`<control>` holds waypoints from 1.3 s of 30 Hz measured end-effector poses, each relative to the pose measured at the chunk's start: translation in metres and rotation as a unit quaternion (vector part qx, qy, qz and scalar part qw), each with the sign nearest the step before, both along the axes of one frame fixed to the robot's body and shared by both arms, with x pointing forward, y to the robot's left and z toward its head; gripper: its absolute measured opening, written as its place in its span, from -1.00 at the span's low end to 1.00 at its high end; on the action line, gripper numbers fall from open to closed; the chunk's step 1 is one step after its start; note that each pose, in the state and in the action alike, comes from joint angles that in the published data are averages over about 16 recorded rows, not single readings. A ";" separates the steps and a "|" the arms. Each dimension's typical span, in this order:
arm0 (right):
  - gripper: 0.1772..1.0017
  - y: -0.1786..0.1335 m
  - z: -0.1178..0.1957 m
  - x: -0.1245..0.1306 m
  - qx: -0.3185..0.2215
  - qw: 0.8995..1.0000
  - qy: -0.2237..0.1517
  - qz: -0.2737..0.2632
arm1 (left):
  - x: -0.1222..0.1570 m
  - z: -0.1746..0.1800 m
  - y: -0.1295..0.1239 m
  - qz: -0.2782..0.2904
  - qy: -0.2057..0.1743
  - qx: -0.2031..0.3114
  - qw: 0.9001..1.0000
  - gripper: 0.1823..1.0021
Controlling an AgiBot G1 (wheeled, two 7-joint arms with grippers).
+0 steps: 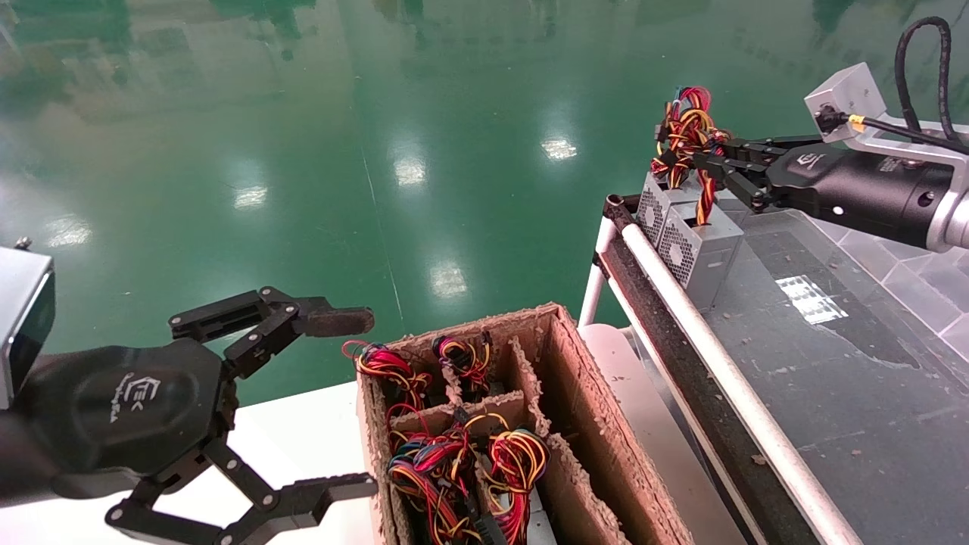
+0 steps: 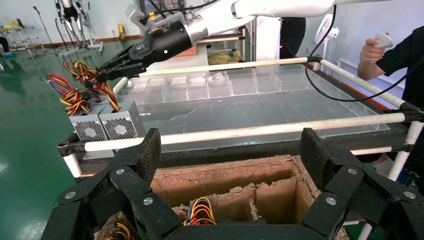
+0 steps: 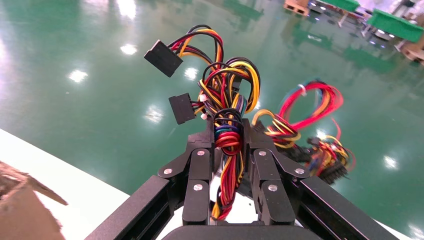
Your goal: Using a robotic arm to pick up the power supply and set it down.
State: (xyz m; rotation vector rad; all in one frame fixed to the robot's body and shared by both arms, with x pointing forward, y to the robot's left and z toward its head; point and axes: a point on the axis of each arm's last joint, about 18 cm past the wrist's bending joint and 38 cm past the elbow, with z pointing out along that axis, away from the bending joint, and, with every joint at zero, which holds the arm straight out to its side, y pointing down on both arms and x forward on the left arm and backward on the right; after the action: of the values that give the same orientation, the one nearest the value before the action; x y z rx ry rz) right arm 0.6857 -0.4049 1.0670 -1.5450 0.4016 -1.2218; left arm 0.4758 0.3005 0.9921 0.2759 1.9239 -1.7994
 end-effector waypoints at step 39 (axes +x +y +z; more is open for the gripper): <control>-0.03 -0.010 0.016 -0.020 0.049 0.998 -0.028 0.033 | 0.000 0.000 0.000 0.000 0.000 0.000 1.000 1.00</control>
State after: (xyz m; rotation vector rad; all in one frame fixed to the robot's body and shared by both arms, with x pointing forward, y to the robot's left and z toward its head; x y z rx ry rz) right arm 0.6658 -0.4145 1.0833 -1.4267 0.3672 -1.1745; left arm 0.4758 0.3005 0.9921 0.2756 1.9237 -1.7994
